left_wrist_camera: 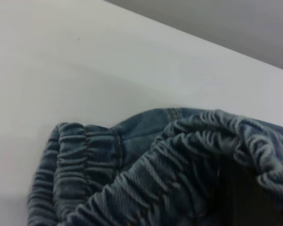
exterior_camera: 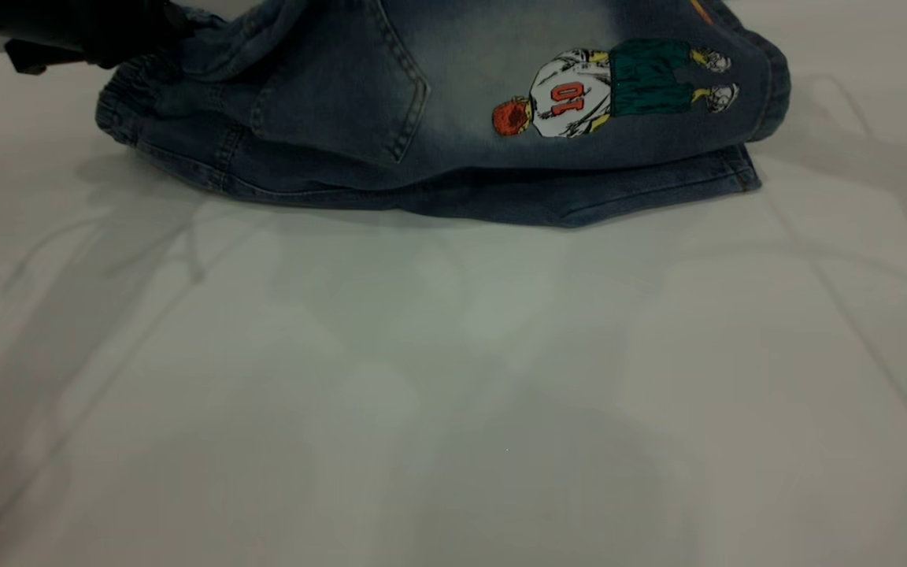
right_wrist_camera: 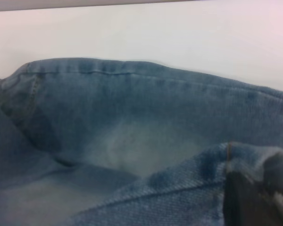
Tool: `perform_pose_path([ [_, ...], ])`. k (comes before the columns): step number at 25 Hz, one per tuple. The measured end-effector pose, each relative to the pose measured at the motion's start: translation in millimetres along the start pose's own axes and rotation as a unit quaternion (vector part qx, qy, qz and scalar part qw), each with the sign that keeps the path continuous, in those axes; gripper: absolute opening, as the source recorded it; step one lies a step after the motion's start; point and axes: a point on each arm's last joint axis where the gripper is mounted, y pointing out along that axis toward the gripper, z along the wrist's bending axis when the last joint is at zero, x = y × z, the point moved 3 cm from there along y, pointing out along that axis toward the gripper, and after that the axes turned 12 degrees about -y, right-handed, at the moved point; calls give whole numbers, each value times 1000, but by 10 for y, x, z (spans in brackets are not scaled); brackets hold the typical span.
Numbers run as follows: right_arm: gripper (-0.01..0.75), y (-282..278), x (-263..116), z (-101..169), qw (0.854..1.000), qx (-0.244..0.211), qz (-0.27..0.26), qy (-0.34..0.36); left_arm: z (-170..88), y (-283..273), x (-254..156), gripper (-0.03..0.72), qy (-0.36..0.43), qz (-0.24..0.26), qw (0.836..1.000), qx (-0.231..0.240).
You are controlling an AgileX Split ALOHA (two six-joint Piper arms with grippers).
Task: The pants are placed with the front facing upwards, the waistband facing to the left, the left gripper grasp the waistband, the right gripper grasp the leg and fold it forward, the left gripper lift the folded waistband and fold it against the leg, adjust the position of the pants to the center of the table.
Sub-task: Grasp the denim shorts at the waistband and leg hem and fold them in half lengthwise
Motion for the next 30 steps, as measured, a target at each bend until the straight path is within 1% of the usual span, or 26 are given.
perform_pose_path([
  [7, 14, 240, -63, -164, 1000, -3, 6, 6, -22, 149, 46, 123, 52, -11, 999, -8],
  [11, 14, 256, -65, -191, 1000, -10, 5, 8, -6, 229, 37, 123, 86, -13, 996, -9],
  [17, 17, 253, -61, -193, 1000, -11, 4, 7, 62, 293, -45, 123, 89, -3, 996, -3],
  [20, 37, 253, -61, -195, 1000, -12, 4, 7, 51, 293, -34, 123, 89, -8, 996, -7],
  [22, 81, 253, -61, -195, 1000, -12, 4, 7, 51, 293, -34, 123, 88, -8, 996, -7],
  [24, 152, 253, -61, -195, 1000, -12, 4, 7, 51, 293, -34, 123, 88, -8, 996, -7],
  [28, 348, 253, -61, -195, 1000, -12, 4, 17, 52, 293, -35, 123, 88, -8, 996, -7],
  [30, 434, 249, -55, -205, 1000, -16, 2, 21, 53, 293, -36, 123, 88, -7, 996, -6],
])
